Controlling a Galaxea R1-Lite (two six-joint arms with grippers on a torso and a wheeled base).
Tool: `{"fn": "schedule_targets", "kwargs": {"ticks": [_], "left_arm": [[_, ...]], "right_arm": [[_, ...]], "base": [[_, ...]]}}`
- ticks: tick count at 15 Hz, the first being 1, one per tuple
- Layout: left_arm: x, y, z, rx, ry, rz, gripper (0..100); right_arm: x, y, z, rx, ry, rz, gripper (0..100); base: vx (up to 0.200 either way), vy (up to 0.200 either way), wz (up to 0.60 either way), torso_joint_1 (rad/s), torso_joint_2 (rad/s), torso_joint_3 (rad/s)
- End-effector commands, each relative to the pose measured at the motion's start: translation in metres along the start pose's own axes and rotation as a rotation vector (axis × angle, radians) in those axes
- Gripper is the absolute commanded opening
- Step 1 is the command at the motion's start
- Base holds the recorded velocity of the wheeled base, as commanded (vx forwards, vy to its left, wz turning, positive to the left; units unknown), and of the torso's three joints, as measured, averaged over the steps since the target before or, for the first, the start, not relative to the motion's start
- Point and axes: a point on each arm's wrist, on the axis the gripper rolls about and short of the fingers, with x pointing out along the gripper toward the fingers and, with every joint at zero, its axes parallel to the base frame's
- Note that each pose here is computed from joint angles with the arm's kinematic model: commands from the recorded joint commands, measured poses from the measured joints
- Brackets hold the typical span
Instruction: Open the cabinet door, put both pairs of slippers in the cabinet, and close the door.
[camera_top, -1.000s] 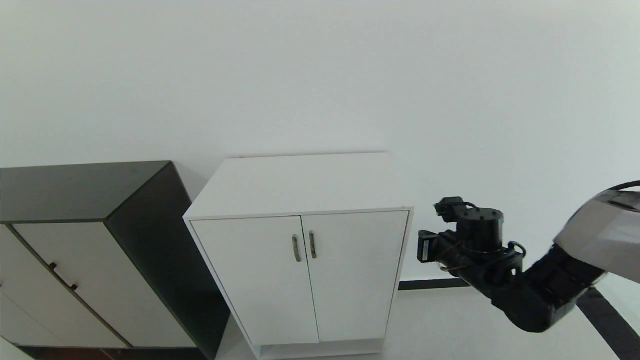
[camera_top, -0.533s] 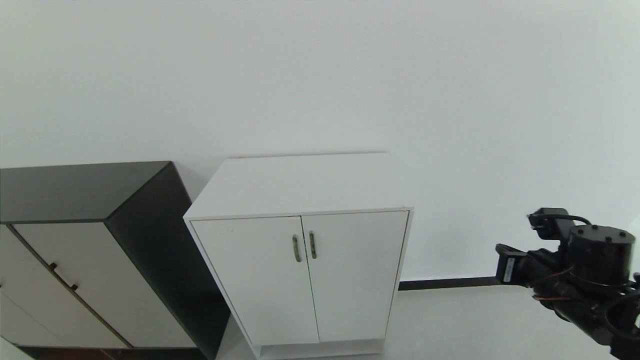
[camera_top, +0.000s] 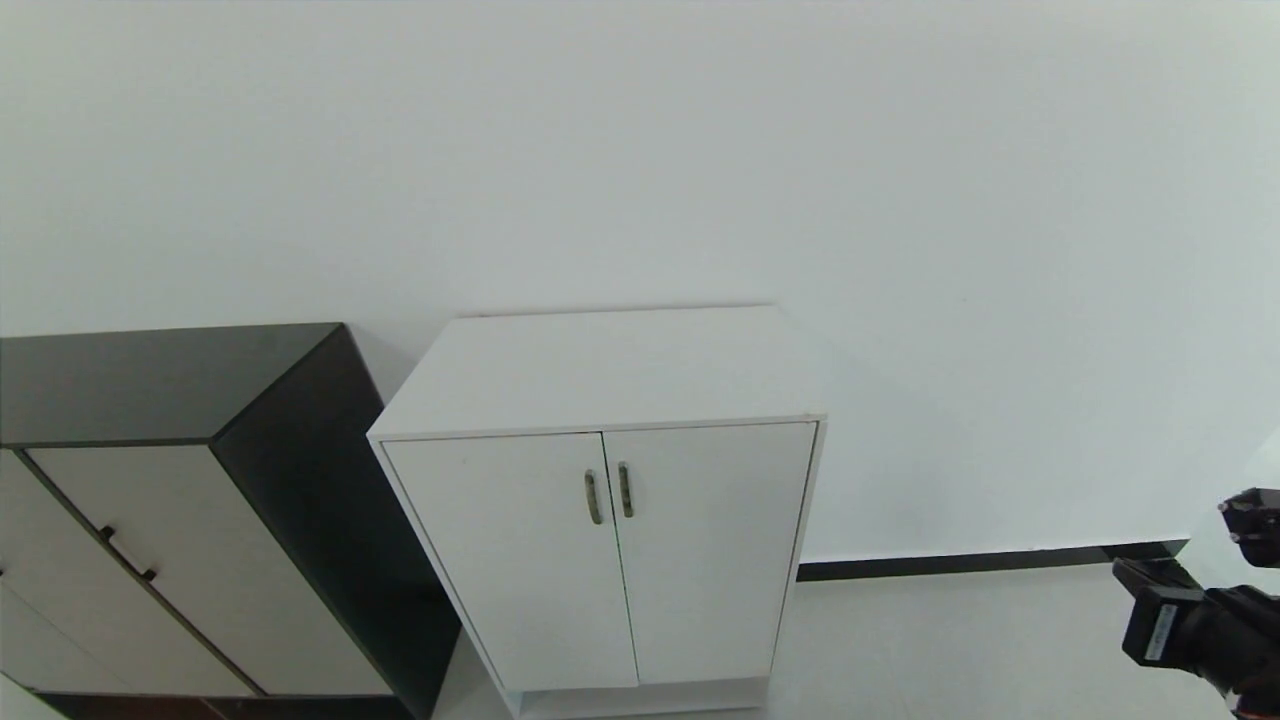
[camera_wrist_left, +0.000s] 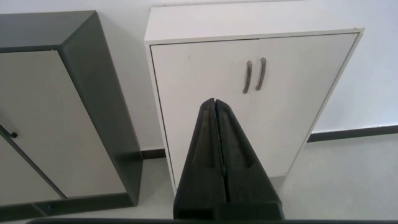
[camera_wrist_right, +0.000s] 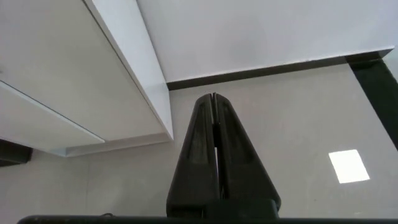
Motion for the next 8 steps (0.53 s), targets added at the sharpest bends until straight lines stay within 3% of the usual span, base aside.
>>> {"fn": "schedule_targets", "kwargs": {"ticks": [1, 4, 8], "left_arm": [[0.0, 0.0, 0.0, 0.0, 0.0, 0.0, 0], [0.0, 0.0, 0.0, 0.0, 0.0, 0.001, 0], [0.0, 0.0, 0.0, 0.0, 0.0, 0.0, 0]], "right_arm": [[-0.029, -0.009, 0.002, 0.014, -0.032, 0.004, 0], [-0.073, -0.023, -0.011, -0.005, 0.0, 0.032, 0], [-0.131, -0.046, -0.053, -0.032, 0.003, 0.19, 0]], "base": [[0.0, 0.0, 0.0, 0.0, 0.0, 0.0], [0.0, 0.0, 0.0, 0.0, 0.0, 0.0], [0.0, 0.0, 0.0, 0.0, 0.0, 0.0]]}}
